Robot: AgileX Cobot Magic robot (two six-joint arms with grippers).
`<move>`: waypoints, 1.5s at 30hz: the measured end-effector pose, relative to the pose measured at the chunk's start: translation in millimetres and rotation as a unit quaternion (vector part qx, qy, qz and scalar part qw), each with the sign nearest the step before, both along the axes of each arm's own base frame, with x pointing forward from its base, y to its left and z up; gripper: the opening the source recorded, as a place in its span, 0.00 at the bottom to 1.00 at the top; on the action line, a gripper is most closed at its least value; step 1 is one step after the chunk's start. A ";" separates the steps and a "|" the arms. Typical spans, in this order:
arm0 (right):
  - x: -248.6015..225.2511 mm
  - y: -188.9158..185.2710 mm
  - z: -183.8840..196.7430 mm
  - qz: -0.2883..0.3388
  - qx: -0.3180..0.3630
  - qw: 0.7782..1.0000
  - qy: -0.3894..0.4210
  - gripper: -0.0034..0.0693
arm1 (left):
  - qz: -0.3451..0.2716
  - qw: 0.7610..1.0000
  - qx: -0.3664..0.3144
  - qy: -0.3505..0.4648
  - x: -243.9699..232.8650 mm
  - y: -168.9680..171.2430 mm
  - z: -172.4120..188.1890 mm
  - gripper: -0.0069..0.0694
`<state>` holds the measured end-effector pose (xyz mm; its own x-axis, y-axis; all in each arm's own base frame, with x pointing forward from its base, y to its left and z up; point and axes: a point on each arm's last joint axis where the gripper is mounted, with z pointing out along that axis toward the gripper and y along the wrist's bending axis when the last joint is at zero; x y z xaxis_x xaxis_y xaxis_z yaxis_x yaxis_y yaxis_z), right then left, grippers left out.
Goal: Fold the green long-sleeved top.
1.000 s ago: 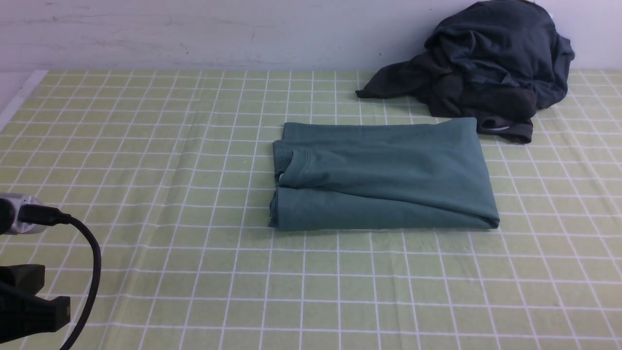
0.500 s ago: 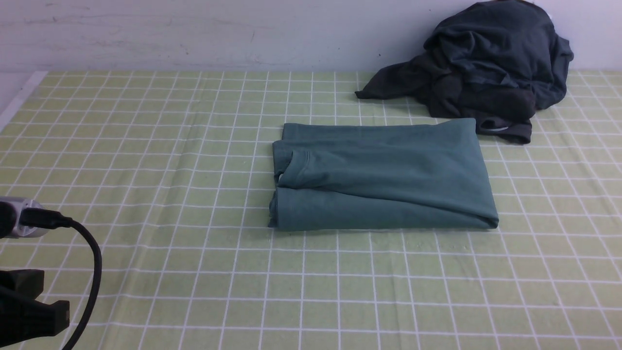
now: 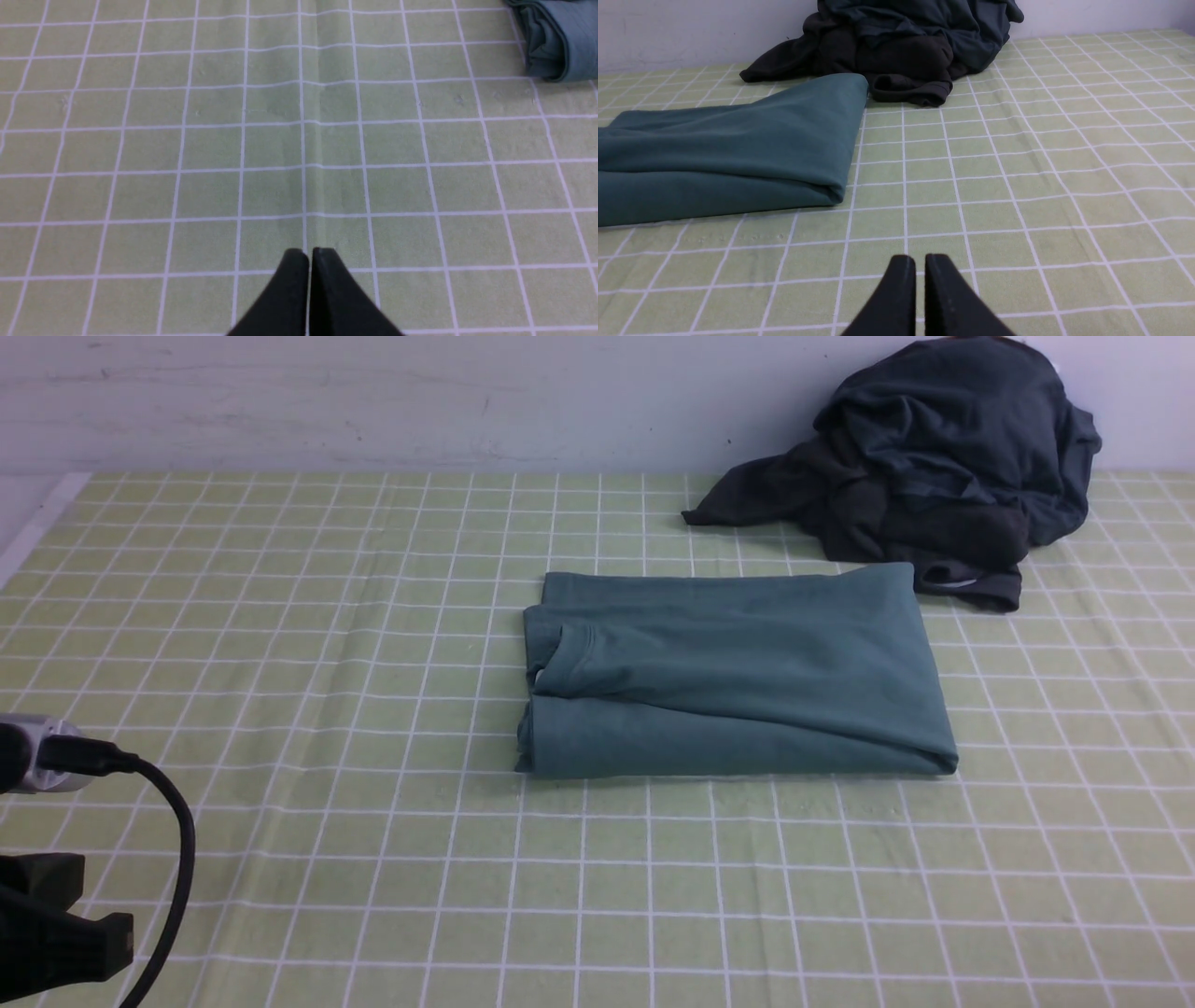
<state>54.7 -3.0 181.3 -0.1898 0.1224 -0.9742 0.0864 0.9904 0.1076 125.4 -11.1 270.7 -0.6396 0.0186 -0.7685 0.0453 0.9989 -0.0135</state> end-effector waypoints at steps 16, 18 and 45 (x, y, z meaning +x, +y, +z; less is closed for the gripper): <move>0.0 -0.1 0.0 0.000 -0.002 1.000 0.000 0.08 | -0.011 0.986 -0.005 -0.168 -78.6 10.8 -46.7 0.09; 0.0 -0.1 0.0 0.000 -0.001 1.000 0.000 0.08 | -0.012 0.978 -0.015 -0.207 -80.4 10.0 -54.8 0.09; 0.0 -0.1 0.0 0.000 -0.002 1.000 0.000 0.08 | -0.008 0.979 0.014 -0.202 -72.7 8.8 -96.9 0.09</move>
<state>54.7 -3.1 181.3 -0.1901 0.1187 -0.9746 0.0869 0.9908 0.1037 52.7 -2.3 173.8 -0.2827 0.0513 -0.9578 0.0574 0.9977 0.0365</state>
